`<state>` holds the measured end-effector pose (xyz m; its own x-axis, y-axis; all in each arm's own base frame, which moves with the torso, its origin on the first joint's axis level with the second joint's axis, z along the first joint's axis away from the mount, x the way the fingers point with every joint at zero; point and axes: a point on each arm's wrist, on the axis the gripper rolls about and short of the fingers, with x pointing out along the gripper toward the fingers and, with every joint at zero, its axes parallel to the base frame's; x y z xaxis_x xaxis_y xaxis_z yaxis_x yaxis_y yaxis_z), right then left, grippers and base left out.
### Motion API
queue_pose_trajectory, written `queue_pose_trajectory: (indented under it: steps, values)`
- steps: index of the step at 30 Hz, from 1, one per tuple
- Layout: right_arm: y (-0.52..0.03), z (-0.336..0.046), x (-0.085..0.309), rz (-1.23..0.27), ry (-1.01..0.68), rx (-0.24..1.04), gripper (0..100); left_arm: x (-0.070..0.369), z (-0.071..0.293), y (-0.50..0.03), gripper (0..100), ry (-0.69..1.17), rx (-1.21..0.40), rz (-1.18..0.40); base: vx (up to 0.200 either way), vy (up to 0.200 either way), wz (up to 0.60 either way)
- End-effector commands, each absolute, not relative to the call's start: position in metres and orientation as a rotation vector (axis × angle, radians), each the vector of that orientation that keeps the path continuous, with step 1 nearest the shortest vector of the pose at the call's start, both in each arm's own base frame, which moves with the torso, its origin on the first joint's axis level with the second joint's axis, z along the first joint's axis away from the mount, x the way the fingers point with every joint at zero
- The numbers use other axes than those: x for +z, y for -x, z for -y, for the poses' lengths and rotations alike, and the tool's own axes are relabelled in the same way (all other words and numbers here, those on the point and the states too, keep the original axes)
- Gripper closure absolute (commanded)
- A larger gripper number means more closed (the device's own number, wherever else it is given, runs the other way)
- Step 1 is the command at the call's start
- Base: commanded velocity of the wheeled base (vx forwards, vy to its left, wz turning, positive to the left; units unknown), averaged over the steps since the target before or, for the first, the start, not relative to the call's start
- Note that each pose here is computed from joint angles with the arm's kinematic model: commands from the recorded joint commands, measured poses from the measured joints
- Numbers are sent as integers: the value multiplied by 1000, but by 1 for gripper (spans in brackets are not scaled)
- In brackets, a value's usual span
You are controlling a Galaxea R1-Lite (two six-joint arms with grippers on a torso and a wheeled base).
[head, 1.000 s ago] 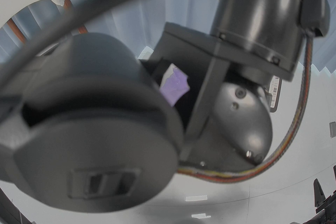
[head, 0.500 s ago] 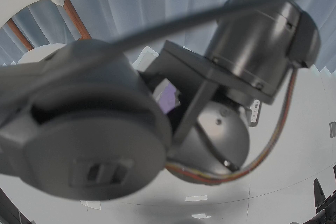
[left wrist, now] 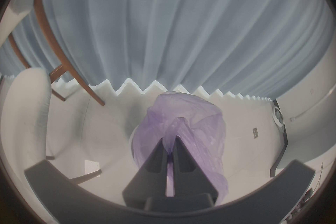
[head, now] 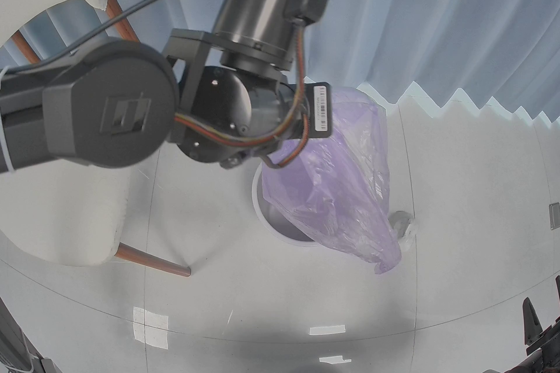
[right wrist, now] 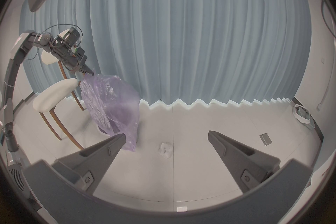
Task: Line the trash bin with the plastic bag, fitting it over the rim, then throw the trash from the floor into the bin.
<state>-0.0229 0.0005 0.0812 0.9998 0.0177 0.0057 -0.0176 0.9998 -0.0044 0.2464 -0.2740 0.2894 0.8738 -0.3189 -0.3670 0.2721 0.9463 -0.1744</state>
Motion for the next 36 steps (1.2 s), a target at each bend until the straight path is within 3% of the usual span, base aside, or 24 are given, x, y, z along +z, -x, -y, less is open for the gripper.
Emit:
queue_pose_trajectory:
  steps: [1, 4, 10, 14, 18, 20, 23, 36]
  values:
    - [23, -1, 76, 3, 5, 18, 0, 276, 249, -272, 100, 195, -265, -456, 0, 0, 0]
    - [23, -1, 76, 3, 5, 18, 0, 273, 230, -273, 100, 275, -346, -479, 0, 0, 0]
    - [23, -1, 76, 3, 5, 20, 0, 280, 201, -262, 100, 413, -621, -299, 0, 0, 0]
    - [23, -1, 76, 3, 5, 18, 0, 259, 192, -260, 100, 448, -677, -208, 0, 0, 0]
    - [23, -1, 76, 3, 5, 18, 0, 240, 188, -252, 100, 503, -704, -36, 0, 0, 0]
    - [23, -1, 76, 3, 5, 18, 0, 232, 181, -247, 100, 555, -742, 137, 0, 0, 0]
    - [23, -1, 76, 3, 5, 18, 0, 214, 175, -240, 100, 571, -765, 218, 0, 0, 0]
    - [23, -1, 76, 2, 8, 18, 0, 203, 172, -223, 100, 537, -889, 179, 0, 0, 0]
